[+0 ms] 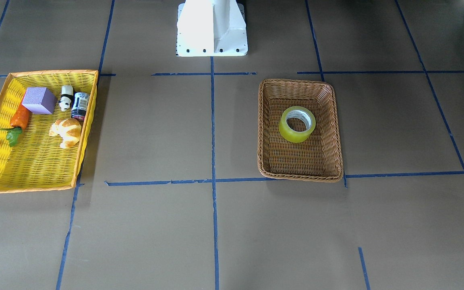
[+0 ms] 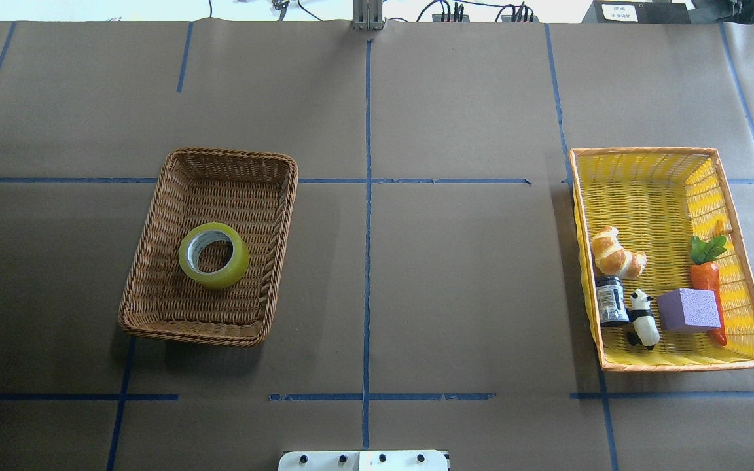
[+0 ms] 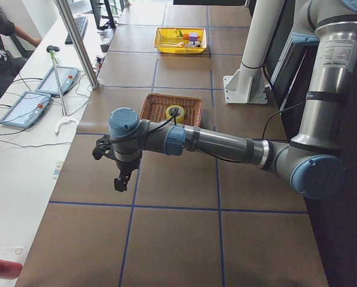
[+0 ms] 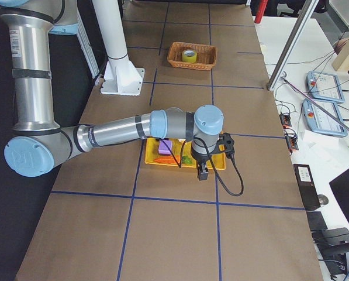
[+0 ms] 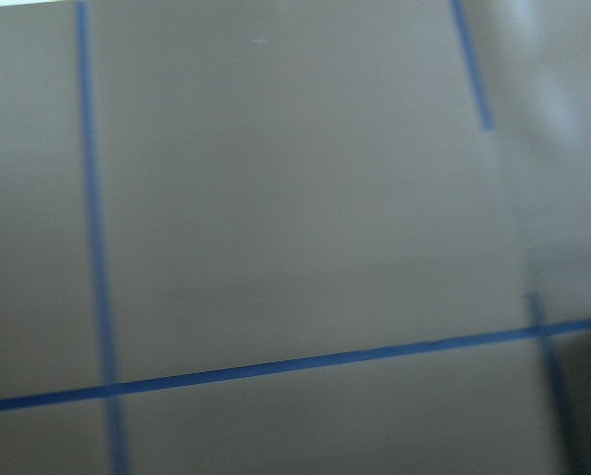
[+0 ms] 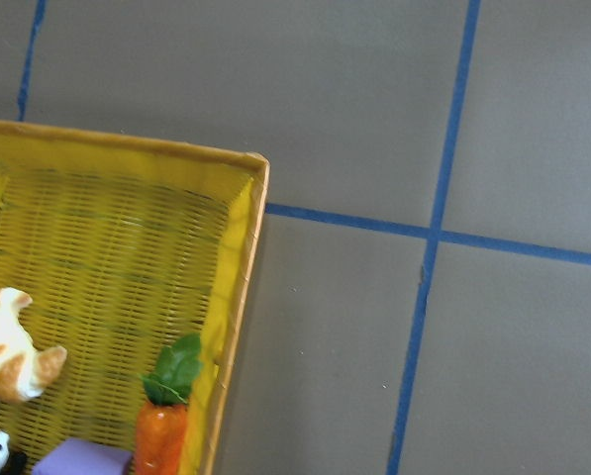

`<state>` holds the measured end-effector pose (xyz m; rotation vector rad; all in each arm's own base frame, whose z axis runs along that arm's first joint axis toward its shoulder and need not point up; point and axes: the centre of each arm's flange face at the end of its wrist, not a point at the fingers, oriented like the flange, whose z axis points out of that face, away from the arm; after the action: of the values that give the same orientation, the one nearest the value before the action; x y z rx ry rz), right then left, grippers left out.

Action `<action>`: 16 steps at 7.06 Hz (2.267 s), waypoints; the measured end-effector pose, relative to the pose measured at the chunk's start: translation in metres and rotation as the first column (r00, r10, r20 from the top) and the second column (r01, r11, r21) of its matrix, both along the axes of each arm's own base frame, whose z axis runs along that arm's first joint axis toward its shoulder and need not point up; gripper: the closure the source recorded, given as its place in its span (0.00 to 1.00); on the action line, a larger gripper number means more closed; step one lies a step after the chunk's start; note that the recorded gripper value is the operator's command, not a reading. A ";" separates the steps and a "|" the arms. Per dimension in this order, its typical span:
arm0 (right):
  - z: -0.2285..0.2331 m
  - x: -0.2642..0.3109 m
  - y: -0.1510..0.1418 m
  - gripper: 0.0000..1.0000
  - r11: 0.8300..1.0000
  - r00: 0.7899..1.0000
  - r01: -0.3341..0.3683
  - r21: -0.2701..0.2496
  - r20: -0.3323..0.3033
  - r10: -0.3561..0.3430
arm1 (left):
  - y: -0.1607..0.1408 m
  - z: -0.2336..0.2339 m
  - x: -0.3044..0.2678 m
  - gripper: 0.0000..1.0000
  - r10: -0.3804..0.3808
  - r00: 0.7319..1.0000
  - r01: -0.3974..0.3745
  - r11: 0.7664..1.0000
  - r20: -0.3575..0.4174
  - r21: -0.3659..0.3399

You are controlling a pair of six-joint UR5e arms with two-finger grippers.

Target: Move tape to another basket

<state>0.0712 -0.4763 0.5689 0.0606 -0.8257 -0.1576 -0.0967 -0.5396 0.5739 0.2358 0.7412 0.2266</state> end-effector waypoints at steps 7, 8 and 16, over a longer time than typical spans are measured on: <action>0.028 0.001 0.011 0.00 0.999 1.000 0.020 -0.033 0.007 -0.020 | 0.034 0.044 -0.003 0.00 -0.055 0.996 0.040 0.977 -0.063 -0.212; 0.028 0.000 0.011 0.00 0.999 1.000 0.024 -0.030 0.007 -0.024 | 0.035 0.044 -0.002 0.00 -0.055 0.996 0.040 0.976 -0.065 -0.215; 0.018 -0.002 0.023 0.00 1.000 1.000 0.019 -0.020 0.011 -0.019 | 0.069 0.028 0.006 0.00 -0.031 0.997 0.021 0.990 -0.071 -0.137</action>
<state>0.0688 -0.4532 0.5874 0.0345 -0.8390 -0.1669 -0.0903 -0.4708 0.6020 0.1242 0.8222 0.1422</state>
